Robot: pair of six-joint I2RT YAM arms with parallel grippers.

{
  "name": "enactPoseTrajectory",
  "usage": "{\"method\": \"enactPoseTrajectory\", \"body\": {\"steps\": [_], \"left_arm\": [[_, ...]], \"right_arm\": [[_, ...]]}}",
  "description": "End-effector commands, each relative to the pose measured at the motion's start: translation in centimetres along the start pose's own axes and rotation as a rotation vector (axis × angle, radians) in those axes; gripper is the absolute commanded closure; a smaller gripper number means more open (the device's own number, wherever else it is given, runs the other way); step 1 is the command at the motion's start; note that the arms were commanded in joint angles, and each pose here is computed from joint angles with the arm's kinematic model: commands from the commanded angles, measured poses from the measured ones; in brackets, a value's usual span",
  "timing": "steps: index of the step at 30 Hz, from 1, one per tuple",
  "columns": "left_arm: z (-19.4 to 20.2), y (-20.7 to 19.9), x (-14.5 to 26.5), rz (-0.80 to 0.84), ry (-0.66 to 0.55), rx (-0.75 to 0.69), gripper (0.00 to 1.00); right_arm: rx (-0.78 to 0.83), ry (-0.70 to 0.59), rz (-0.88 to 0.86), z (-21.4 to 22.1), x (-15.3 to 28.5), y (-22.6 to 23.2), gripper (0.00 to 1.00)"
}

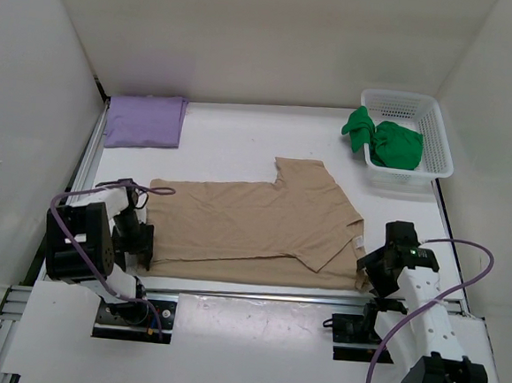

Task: Fold and stack the t-shirts
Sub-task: Fold the flattened tshirt in 1/3 of the way

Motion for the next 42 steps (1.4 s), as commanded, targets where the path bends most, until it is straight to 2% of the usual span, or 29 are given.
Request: {"method": "enactPoseTrajectory", "body": {"steps": [1, 5, 8, 10, 14, 16, 20, 21, 23, 26, 30, 36, 42], "left_arm": [[-2.1, 3.2, 2.8, -0.208, -0.156, 0.018, 0.26], [-4.3, 3.2, 7.0, -0.330, -0.371, -0.032, 0.13], [-5.6, 1.1, 9.3, -0.401, -0.525, -0.150, 0.09], [-5.4, 0.4, 8.3, -0.438, -0.536, -0.207, 0.08], [-3.5, 0.1, 5.3, -0.534, -0.438, -0.324, 0.08], [-3.2, -0.3, 4.1, -0.554, -0.425, -0.374, 0.08], [-3.8, -0.4, 3.8, -0.610, -0.454, -0.404, 0.08], [-3.7, 0.0, 3.7, -0.639, -0.453, -0.396, 0.12], [-3.9, 0.3, 3.6, -0.661, -0.462, -0.387, 0.13], [-3.6, 0.6, 3.0, -0.663, -0.432, -0.384, 0.14], [-3.3, 0.6, 1.9, -0.578, -0.388, -0.350, 0.10], [-6.7, 0.6, 3.7, -0.571, -0.419, -0.291, 0.10], [-8.7, 1.1, 5.9, -0.646, -0.468, -0.255, 0.10]], "right_arm": [[0.038, -0.032, -0.037, -0.7, 0.9, 0.7, 0.33], [0.190, -0.088, -0.138, -1.3, 3.5, 3.7, 0.31], [0.395, -0.094, -0.182, 0.2, 5.5, 6.6, 0.30], [0.470, -0.107, -0.206, 0.8, 6.6, 8.3, 0.29], [0.682, -0.032, -0.223, 5.0, 5.5, 10.5, 0.27], [0.721, -0.002, -0.207, 6.2, 4.5, 10.5, 0.27], [0.727, 0.016, -0.172, 7.6, 2.5, 10.4, 0.31], [0.723, 0.026, -0.198, 8.1, 2.4, 10.8, 0.32], [0.723, 0.027, -0.196, 8.2, 1.6, 10.4, 0.35], [0.724, 0.027, -0.191, 8.4, 0.3, 10.1, 0.38], [0.684, 0.036, -0.118, 7.4, -2.2, 8.8, 0.41], [0.568, 0.122, 0.000, 5.2, -5.9, 7.2, 0.43], [0.587, 0.129, -0.034, 5.1, -5.7, 9.1, 0.43]]}}
Point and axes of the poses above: each gripper's point midway between its finger pads, its own x axis back along the fingers, its own y axis along the line the jaws close on, z = x × y, the point moved 2 cm from there along x, back along the fingers, and after that the axes turned 13 degrees about -x, right-handed, at the moved point
